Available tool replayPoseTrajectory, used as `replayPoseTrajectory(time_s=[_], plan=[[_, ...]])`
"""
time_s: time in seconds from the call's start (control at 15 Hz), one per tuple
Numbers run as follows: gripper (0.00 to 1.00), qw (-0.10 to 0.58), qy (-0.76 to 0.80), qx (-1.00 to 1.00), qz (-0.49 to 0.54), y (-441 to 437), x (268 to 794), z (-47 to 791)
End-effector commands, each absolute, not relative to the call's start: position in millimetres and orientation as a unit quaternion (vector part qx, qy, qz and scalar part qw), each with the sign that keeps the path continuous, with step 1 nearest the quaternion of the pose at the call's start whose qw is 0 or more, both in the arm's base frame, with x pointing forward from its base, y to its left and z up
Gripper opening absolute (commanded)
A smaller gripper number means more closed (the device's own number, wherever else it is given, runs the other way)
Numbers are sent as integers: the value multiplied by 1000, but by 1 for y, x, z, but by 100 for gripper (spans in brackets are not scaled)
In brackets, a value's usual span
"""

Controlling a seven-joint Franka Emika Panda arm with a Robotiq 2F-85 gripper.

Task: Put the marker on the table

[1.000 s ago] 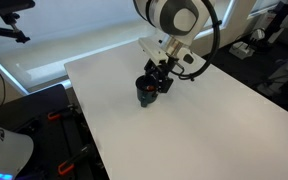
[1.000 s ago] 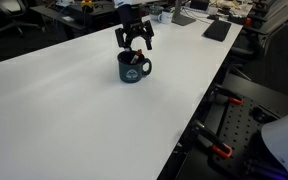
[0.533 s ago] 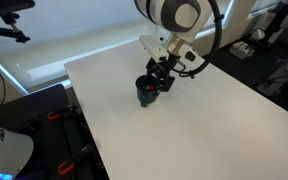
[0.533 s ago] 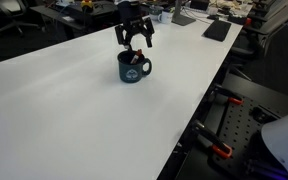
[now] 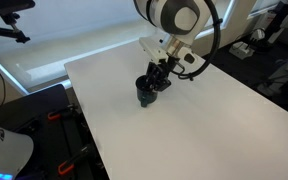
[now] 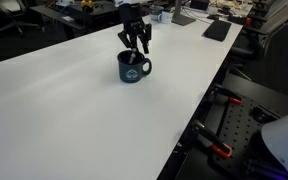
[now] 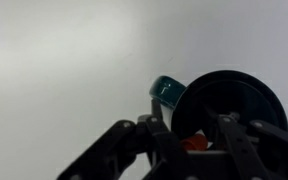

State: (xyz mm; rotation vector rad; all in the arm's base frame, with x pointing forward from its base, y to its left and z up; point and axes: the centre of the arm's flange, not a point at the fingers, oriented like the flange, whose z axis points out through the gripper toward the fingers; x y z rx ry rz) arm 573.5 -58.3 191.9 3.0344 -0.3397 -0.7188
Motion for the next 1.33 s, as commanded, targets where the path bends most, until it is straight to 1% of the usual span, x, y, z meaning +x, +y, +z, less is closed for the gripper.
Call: replayPoseTrajectory(time_s=[0.0,0.13,0.27,0.33,0.4,0.47,0.53,0.67,0.73,0.87,0.93,1.0,1.07,1.13,1.27], plan=[[12,3,-108,968,-227,-58,574,192],[1,3,-108,968,-228,-58,574,191],[1,3,-107,968,-229,-58,574,192],[38,0,-107,967,-230,-59,574,194],[39,0,-106,967,-233,-58,575,194],[46,2,-108,967,-230,-58,574,191],[27,2,-108,967,-230,-59,574,191],[43,2,-108,967,-231,-59,573,190],[46,2,-108,967,-231,-59,573,190],[46,2,-108,967,-232,-59,573,189],[71,4,-107,967,-232,-59,575,188],[72,3,-107,967,-230,-60,576,187],[77,2,-106,966,-234,-60,577,187],[86,6,-108,966,-235,-60,578,186],[99,9,-109,966,-235,-60,578,188]])
